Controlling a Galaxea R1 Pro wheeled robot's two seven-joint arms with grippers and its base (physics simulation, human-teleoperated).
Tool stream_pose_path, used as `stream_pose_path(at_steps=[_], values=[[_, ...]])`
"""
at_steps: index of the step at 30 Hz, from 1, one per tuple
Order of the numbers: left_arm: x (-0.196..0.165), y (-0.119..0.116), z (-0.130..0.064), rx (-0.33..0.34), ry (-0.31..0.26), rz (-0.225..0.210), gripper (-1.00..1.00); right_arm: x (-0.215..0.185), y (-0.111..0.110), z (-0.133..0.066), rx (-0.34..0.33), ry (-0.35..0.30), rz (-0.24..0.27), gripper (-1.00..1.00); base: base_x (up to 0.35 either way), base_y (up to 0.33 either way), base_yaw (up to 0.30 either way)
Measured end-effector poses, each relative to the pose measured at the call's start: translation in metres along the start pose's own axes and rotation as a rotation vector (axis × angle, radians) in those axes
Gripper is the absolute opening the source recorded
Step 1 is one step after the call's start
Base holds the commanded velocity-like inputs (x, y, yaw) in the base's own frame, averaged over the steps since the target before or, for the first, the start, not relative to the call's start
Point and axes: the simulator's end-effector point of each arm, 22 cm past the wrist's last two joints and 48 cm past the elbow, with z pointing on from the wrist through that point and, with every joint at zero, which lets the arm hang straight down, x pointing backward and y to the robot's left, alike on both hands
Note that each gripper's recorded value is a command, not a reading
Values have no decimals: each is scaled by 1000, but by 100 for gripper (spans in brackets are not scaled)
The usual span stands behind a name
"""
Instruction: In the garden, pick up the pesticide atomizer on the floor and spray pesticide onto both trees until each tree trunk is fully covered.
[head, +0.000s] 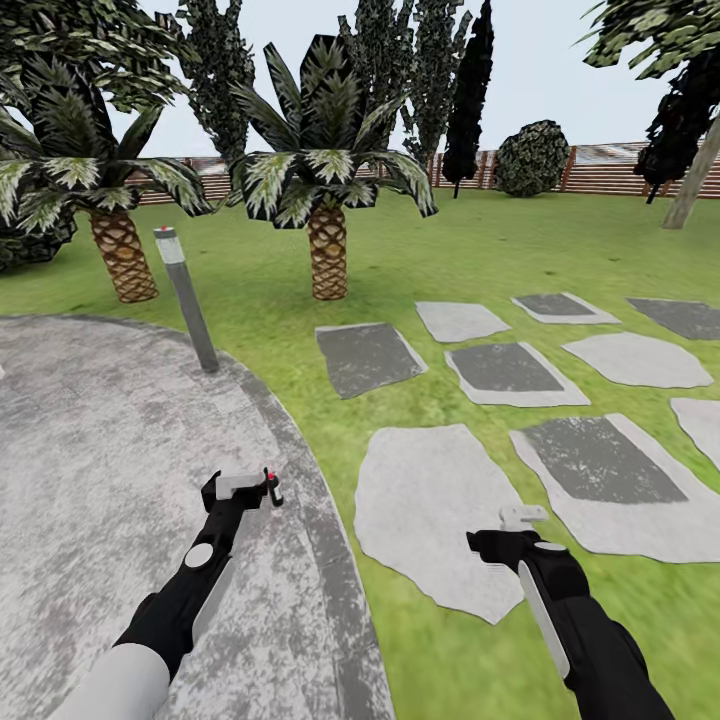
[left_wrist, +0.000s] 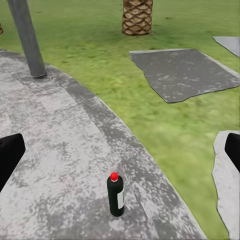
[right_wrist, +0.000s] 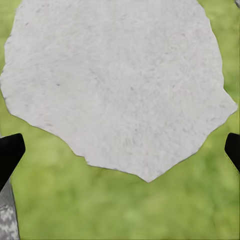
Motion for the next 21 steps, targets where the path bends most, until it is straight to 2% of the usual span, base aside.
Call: stream_pose_path(at_steps=[11,21], values=[[0,-1,0,1,0,1,100,0,0,0,0,0,0,100,320,0,-11],[5,-1,1,1,7,1,100,3,0,3,-1,8,0,100,47,0,-12]])
